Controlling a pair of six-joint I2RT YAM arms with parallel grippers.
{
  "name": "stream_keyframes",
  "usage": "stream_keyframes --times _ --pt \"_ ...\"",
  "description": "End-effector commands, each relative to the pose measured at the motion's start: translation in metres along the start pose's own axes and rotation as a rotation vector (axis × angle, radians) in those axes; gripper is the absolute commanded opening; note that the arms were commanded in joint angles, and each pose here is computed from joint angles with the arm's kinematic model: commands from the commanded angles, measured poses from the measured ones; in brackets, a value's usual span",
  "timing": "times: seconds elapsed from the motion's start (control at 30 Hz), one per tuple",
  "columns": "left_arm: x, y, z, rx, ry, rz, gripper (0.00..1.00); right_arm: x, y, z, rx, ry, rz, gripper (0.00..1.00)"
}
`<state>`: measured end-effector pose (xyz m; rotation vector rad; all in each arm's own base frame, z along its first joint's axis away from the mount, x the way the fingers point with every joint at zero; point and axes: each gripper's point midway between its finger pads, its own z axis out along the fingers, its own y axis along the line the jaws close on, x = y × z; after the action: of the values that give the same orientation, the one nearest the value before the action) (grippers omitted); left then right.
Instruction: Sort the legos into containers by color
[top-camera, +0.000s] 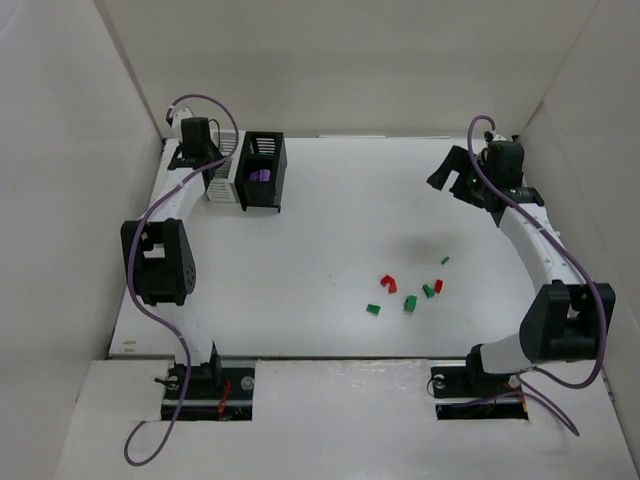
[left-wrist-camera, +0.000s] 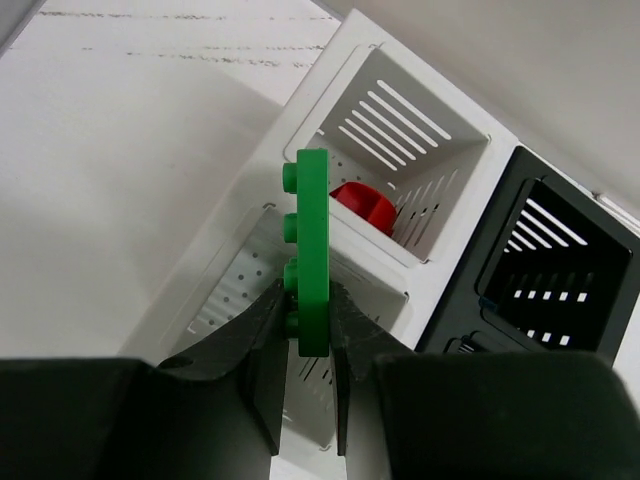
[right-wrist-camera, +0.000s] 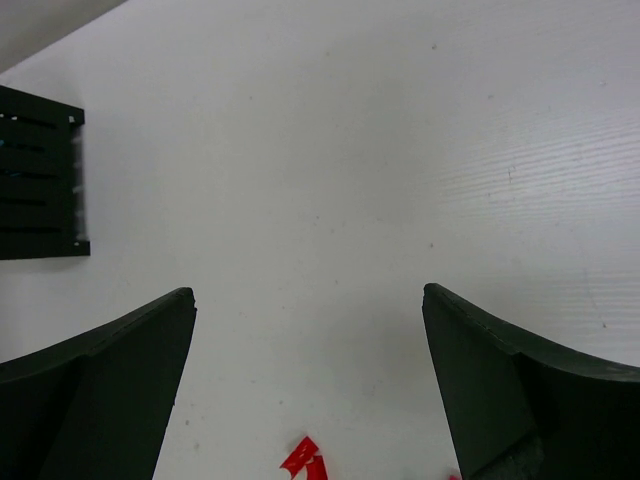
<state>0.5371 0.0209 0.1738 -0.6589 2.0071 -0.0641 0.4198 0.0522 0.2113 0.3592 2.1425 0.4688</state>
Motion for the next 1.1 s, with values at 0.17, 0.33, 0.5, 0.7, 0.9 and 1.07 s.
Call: stream_keyframes --times 0.17,0.33,0.5,0.7,0.9,1.07 --pt "-0.016 -0.005 -0.01 0.003 -0.013 0.01 0.2 -0.014 -0.002 -0.009 0.034 -0.03 -0.02 1.0" --pt "-0.012 0.001 -0.022 -0.012 -0.007 -0.001 0.3 -0.004 -0.008 -0.011 0.051 -0.015 -0.016 1.0" --pt "-0.015 0.002 -0.03 -0.007 -0.016 0.005 0.46 -0.003 -0.009 -0.016 0.06 -0.017 -0.016 1.0" --pt "-0.029 -0.005 -0.052 0.038 -0.046 -0.005 0.57 0.02 -0.026 -0.017 0.119 0.033 -0.005 1.0" --pt "-0.026 -0.032 -0.086 0.163 -0.061 0.047 0.95 0.083 -0.054 -0.022 0.21 0.175 0.094 0.96" --pt "0.004 -0.078 -0.12 0.332 -0.034 0.114 1.0 0.132 -0.043 -0.032 0.194 0.306 0.007 0.91"
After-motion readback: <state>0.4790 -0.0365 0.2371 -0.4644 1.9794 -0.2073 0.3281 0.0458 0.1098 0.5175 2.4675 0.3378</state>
